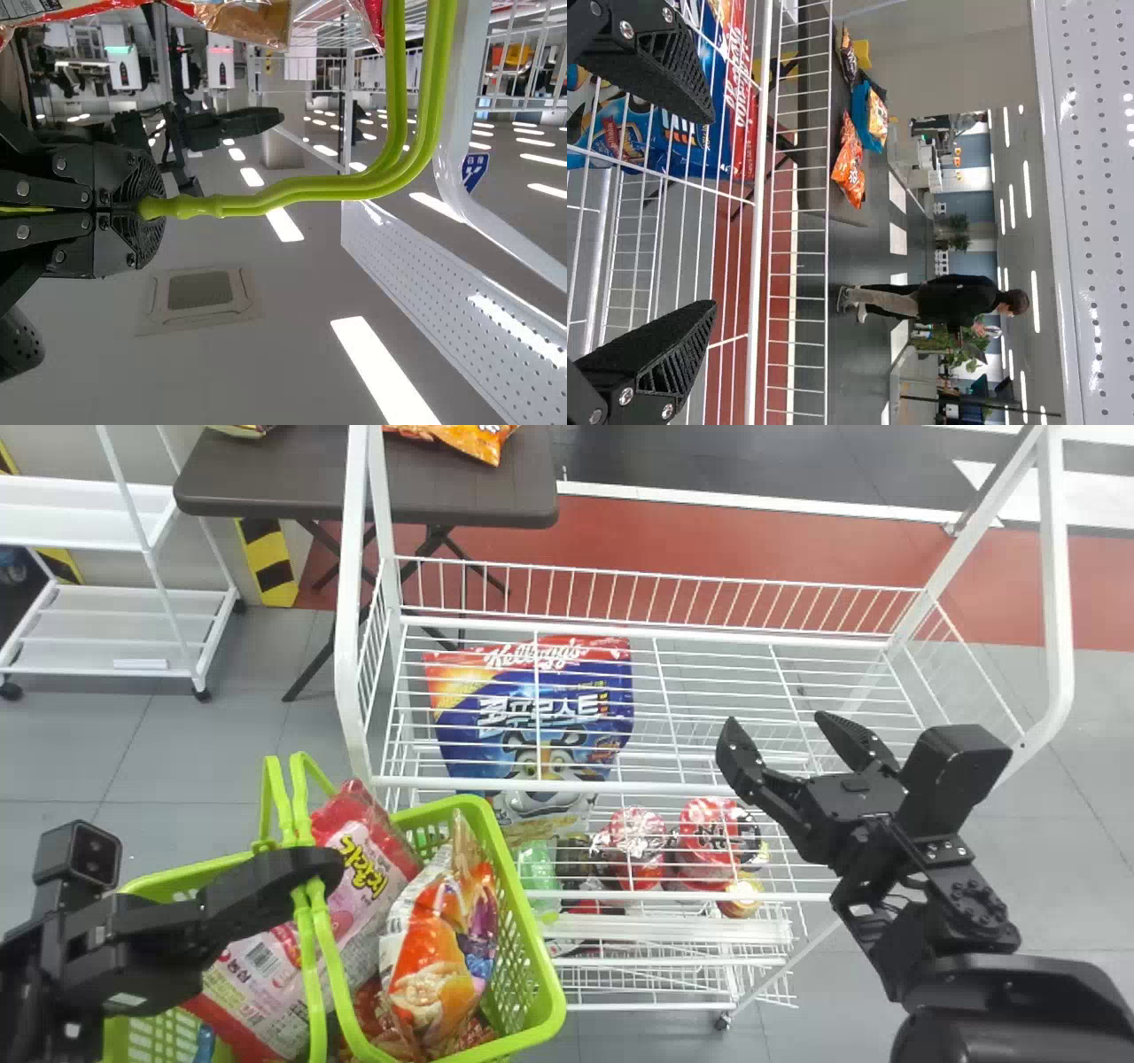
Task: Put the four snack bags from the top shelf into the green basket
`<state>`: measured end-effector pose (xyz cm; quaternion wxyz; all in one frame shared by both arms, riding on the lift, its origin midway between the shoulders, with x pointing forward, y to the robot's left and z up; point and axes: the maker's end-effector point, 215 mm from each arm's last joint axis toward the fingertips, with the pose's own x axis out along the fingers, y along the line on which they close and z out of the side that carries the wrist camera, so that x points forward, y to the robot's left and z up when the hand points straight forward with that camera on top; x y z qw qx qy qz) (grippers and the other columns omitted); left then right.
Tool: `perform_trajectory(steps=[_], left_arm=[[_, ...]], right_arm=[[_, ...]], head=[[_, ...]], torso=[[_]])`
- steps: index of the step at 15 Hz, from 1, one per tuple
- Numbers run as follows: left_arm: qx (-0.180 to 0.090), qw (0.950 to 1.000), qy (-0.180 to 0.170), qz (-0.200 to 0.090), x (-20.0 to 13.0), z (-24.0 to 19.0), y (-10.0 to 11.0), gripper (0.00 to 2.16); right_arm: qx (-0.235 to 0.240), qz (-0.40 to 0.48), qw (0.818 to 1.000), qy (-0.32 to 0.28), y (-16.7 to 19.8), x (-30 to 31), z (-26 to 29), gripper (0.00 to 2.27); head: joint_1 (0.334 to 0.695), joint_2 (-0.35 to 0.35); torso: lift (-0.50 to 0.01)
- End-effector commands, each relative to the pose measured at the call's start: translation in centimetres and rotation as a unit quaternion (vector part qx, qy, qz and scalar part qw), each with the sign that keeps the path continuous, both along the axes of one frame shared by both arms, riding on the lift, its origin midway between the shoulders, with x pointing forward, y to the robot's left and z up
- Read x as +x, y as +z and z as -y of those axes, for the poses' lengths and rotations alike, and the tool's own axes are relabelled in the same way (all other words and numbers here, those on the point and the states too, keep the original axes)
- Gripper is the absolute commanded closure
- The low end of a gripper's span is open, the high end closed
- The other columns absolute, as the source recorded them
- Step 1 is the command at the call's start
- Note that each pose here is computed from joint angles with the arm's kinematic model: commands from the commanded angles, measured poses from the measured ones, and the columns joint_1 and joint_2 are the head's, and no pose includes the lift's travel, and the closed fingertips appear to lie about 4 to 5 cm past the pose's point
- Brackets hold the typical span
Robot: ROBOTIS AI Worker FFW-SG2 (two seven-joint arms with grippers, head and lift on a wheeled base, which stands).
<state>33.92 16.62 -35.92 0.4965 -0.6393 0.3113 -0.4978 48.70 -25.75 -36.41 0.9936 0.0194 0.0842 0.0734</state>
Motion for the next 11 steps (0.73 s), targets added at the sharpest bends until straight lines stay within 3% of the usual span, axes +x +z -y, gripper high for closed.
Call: perform_trajectory(steps=[1, 11], left_arm=[[-0.005, 1.0000, 0.000, 0.002, -0.02, -0.08, 0.23, 2.15], [-0.006, 1.0000, 0.001, 0.001, -0.06, -0.10, 0.14, 2.15]], right_arm=[[0.001, -0.001, 1.000, 0.000, -0.02, 0.04, -0.02, 0.08], [0.005, -0.006, 1.000, -0.001, -0.35, -0.01, 0.03, 0.08]], head=[[0.695, -0.125], [0.695, -0.125]], torso=[[0.000], [0.000]])
